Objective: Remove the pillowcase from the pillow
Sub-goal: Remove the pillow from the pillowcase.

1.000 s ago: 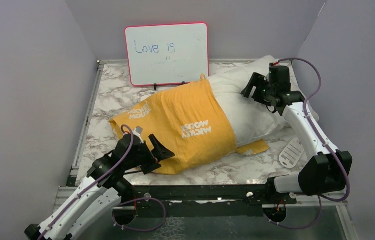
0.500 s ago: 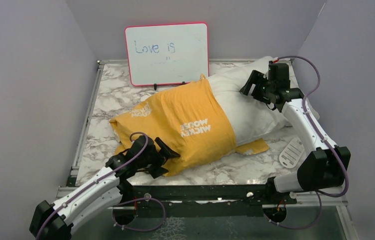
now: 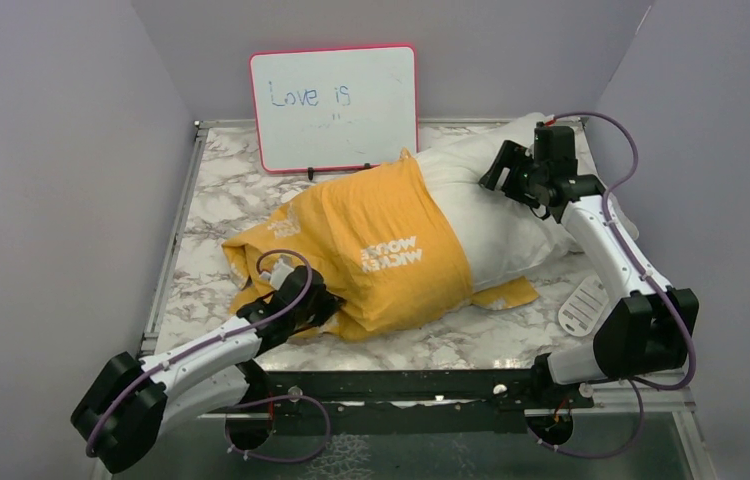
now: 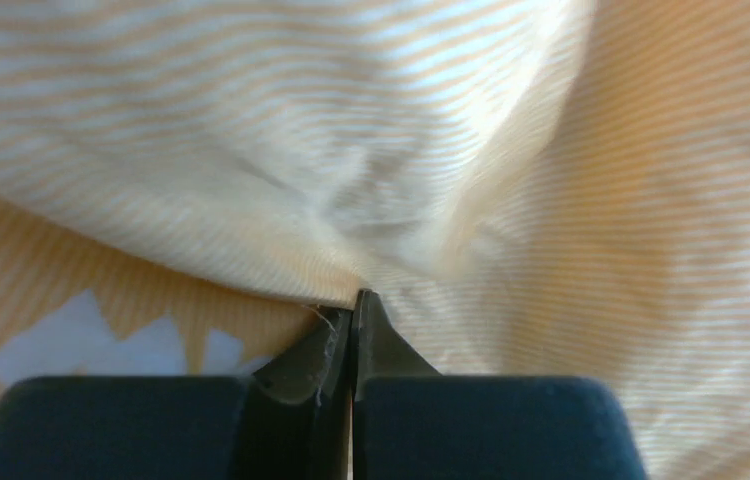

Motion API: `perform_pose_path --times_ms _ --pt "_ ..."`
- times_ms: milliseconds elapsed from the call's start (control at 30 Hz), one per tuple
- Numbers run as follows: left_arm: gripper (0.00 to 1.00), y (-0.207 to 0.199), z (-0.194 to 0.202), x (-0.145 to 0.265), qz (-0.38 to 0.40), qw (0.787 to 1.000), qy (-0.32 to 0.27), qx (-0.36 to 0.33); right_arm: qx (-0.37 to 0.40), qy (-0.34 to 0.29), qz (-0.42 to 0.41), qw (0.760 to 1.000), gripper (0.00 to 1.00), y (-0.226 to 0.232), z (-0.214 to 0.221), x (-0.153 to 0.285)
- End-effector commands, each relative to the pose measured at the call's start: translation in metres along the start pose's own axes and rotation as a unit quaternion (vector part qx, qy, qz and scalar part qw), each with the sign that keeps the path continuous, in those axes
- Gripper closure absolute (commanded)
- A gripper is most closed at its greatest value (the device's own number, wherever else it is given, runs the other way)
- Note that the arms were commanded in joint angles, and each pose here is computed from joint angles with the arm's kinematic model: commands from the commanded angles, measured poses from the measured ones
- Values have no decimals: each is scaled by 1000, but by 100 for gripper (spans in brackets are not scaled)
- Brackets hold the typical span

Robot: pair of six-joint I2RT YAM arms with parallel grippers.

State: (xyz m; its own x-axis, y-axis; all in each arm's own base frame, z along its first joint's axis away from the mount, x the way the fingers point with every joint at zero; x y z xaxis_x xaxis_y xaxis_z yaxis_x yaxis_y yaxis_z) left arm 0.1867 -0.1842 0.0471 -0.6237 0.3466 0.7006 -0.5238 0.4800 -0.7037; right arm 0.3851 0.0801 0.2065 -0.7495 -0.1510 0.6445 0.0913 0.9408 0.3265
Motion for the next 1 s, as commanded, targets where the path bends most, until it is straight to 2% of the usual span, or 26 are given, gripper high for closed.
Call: perform_pose_path --times_ms 0,200,300,433,567,667,767,933,967 --pt "100 -16 -30 6 -8 994 -80 -68 -2 29 61 998 18 -24 17 -14" --pt "100 -26 -77 53 -35 976 -191 -102 1 16 104 994 20 -37 10 -17" --pt "100 -39 -103 82 -48 959 -246 -130 0 12 114 993 20 -42 7 -19" --pt "100 -46 -128 114 -100 935 -291 -179 1 11 117 993 21 -44 3 -20" --pt "100 -49 -144 145 -127 917 -321 -199 2 7 117 993 21 -45 -3 -17" --pt "100 -49 -149 162 -142 910 -326 -216 2 2 112 994 21 -44 -7 -14" --pt "100 -56 -146 163 -137 910 -307 -244 11 5 90 996 21 -35 -11 -8" --pt "100 -74 -113 141 -79 929 -213 -292 4 2 42 999 16 -13 -19 27" --pt "100 -74 -107 136 -72 934 -196 -290 -4 -8 49 999 10 -15 -19 38"
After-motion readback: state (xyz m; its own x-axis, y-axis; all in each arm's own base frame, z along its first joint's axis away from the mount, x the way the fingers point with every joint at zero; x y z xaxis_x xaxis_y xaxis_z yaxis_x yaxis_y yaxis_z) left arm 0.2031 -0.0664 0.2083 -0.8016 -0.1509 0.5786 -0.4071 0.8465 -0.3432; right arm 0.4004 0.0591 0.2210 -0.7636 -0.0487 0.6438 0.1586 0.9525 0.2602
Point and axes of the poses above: each gripper's point midway between its finger pads, its own x axis back along the fingers, its own y axis along the line the jaws close on, z = x × y, the point moved 1 cm from there along x, back along the fingers, and after that the axes turned 4 degrees about x, right-handed, at the moved point
